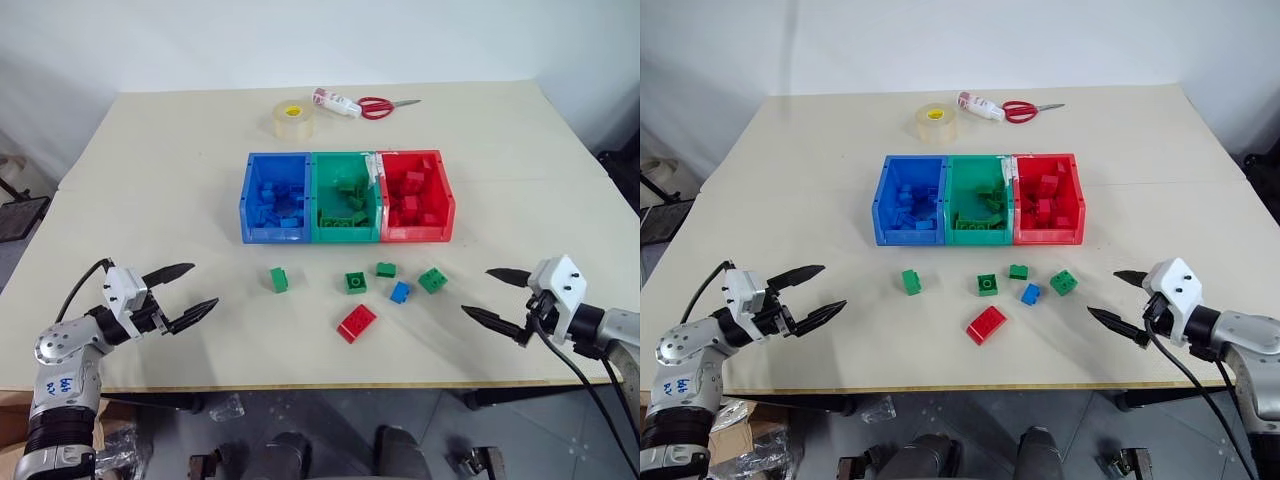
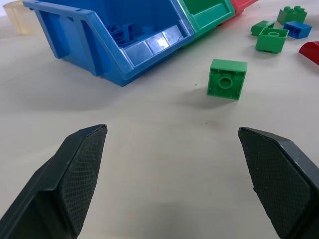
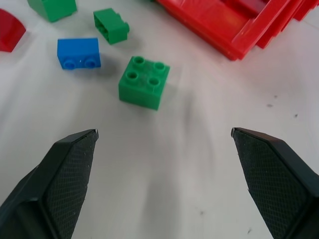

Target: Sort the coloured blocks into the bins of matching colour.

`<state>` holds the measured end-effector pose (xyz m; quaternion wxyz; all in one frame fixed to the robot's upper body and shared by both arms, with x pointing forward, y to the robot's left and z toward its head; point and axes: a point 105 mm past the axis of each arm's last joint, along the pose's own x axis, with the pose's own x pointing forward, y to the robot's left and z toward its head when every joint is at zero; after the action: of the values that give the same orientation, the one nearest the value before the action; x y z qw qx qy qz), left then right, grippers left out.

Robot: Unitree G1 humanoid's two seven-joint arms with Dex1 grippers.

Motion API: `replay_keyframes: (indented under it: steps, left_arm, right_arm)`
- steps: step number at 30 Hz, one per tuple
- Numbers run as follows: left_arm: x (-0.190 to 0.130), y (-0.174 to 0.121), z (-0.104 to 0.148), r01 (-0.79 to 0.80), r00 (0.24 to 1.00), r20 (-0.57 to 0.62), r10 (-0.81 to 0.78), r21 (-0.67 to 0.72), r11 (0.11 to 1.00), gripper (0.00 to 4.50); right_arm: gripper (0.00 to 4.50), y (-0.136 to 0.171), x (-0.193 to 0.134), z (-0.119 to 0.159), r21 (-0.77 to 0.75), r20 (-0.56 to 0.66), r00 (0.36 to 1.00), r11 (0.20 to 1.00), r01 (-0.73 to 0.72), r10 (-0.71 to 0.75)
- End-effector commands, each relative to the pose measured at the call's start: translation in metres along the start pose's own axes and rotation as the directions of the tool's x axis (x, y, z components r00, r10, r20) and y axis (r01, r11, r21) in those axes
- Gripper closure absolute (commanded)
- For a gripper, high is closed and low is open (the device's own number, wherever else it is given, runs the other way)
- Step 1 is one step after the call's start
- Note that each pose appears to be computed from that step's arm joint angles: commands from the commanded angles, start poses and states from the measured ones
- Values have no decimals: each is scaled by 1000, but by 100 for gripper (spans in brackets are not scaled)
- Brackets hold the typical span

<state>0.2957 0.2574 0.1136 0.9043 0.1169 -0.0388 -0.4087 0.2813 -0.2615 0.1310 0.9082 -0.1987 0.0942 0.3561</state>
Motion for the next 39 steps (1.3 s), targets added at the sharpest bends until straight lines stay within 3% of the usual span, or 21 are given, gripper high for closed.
replay_keyframes:
  steps: [1, 8, 18, 24, 29, 39]
  left_arm:
    - [3, 9, 8, -27, 1000, 6, 27, 21, 999, 2]
    - [9, 17, 12, -74, 997, 32, 76, -51, 996, 2]
    - [14, 7, 11, 34, 999, 30, -32, -81, 996, 2]
    - [20, -3, 12, 83, 996, 48, -80, -82, 993, 2]
    - [30, -12, 16, 97, 992, 83, -91, -74, 992, 2]
    - [19, -26, 13, 52, 996, 81, -44, -94, 994, 2]
  right_arm:
    - [0, -4, -3, 15, -42, 43, 999, 999, 25, -23]
    - [0, -11, -12, 15, -9, -3, 997, 997, 82, -82]
    - [0, -3, -56, 6, 26, -138, 986, 995, 94, -89]
    - [0, 7, -26, 19, 32, -127, 992, 999, -3, 7]
    - [0, 3, 19, 31, 19, -58, 996, 997, -71, 72]
    - [0, 0, 73, 22, 40, -26, 989, 989, -145, 146]
